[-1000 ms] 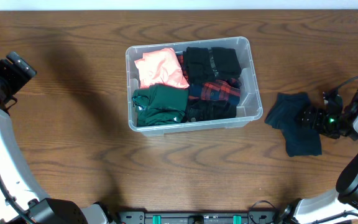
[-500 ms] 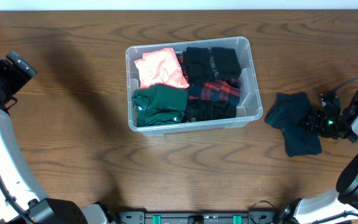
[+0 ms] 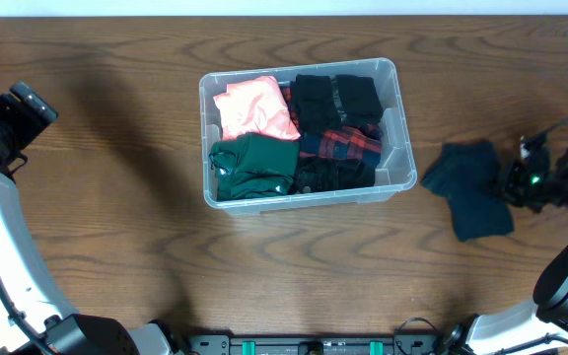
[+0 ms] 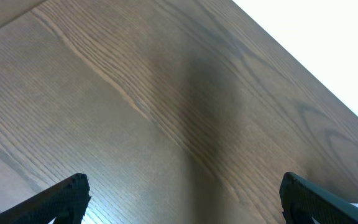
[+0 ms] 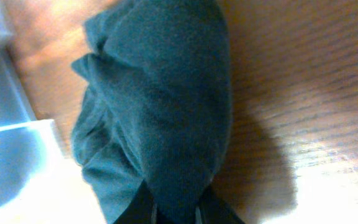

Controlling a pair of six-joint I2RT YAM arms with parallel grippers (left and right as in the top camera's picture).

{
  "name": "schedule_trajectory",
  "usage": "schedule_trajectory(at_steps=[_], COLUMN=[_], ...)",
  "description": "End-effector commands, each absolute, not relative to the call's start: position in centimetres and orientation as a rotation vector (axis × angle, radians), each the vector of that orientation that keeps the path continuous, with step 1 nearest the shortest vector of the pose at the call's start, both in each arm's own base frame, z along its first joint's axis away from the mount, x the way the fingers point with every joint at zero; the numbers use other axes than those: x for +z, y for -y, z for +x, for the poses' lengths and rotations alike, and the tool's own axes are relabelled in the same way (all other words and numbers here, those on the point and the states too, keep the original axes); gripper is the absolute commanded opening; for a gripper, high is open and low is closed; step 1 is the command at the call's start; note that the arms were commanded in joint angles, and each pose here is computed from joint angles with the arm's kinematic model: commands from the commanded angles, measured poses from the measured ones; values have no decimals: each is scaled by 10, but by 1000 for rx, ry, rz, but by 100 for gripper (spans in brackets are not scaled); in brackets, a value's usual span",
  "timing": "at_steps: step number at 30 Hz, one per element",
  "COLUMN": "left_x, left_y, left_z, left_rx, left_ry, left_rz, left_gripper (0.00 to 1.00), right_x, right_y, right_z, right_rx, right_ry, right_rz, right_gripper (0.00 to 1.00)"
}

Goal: Pack container
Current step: 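Lift the navy garment and lower it into the bin's right side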

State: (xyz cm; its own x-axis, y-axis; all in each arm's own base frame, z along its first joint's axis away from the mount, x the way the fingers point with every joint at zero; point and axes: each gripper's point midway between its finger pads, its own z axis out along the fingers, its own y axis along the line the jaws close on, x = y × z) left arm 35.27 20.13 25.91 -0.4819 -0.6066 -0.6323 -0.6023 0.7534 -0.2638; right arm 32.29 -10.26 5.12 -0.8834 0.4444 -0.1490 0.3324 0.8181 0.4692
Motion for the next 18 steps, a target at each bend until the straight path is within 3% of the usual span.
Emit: schedule_trajectory(at_steps=[1, 18], left_x=[258, 258], left_y=[-202, -202], left_z=[354, 354], left_rx=[-13, -13], left_ry=[-2214, -2214], left_rz=[-891, -891], left_gripper=[98, 98], right_x=[92, 296], right_y=[101, 3], right_z=[348, 383], right_rx=[692, 764], right_ry=[-2680, -2340], right_rz=[562, 281], right_gripper=[1, 1])
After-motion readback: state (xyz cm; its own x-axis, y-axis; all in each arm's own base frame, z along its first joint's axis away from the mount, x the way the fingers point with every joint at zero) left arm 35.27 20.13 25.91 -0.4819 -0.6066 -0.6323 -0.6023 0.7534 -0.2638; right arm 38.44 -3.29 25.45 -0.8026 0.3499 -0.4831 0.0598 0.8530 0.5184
